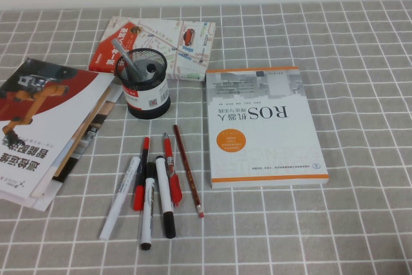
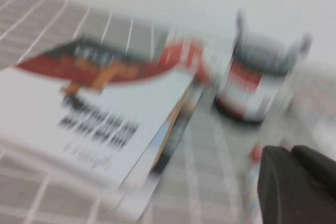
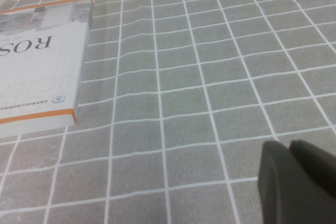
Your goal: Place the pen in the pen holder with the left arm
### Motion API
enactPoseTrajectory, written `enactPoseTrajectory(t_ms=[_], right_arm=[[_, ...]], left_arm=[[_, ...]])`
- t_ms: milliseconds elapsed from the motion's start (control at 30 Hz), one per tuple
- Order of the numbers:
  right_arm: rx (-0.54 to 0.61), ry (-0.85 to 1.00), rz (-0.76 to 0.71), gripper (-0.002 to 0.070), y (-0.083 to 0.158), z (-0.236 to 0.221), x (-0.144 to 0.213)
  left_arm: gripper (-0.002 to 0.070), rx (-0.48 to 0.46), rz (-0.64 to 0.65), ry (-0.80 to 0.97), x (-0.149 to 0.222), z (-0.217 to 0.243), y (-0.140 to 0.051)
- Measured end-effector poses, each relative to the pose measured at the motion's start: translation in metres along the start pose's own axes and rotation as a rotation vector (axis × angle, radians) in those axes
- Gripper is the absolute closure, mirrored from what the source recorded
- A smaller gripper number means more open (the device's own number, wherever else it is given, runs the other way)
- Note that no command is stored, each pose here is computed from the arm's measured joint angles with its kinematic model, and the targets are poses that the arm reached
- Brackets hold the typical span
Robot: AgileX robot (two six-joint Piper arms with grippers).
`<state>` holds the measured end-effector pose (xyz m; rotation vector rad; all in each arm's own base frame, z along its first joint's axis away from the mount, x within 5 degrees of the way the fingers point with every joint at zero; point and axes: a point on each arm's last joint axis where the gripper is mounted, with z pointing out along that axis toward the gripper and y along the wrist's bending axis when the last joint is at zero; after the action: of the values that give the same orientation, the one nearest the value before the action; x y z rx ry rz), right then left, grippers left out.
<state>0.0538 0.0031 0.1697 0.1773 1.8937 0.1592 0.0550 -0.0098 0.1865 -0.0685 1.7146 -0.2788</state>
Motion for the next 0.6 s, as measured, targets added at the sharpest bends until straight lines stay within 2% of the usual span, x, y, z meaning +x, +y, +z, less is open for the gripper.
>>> enactPoseTrajectory(t_ms=[133, 400, 600], right_arm=[[0.0, 0.0, 0.0, 0.0691, 0.0, 0.0, 0.0], [0.0, 0.0, 0.0, 0.0691, 0.0, 0.0, 0.0], [0.0, 0.0, 0.0, 0.0691, 0.0, 0.0, 0.0]], left_arm=[[0.0678, 0.018, -0.169, -0.094, -0.0086, -0.0004, -0.0009], [0.0678, 0.023, -0.222, -0.113, -0.0104, -0.0006, -0.0009], [0.0678, 0.022, -0.339, -0.06, -0.008, 0.0012, -0.0015]])
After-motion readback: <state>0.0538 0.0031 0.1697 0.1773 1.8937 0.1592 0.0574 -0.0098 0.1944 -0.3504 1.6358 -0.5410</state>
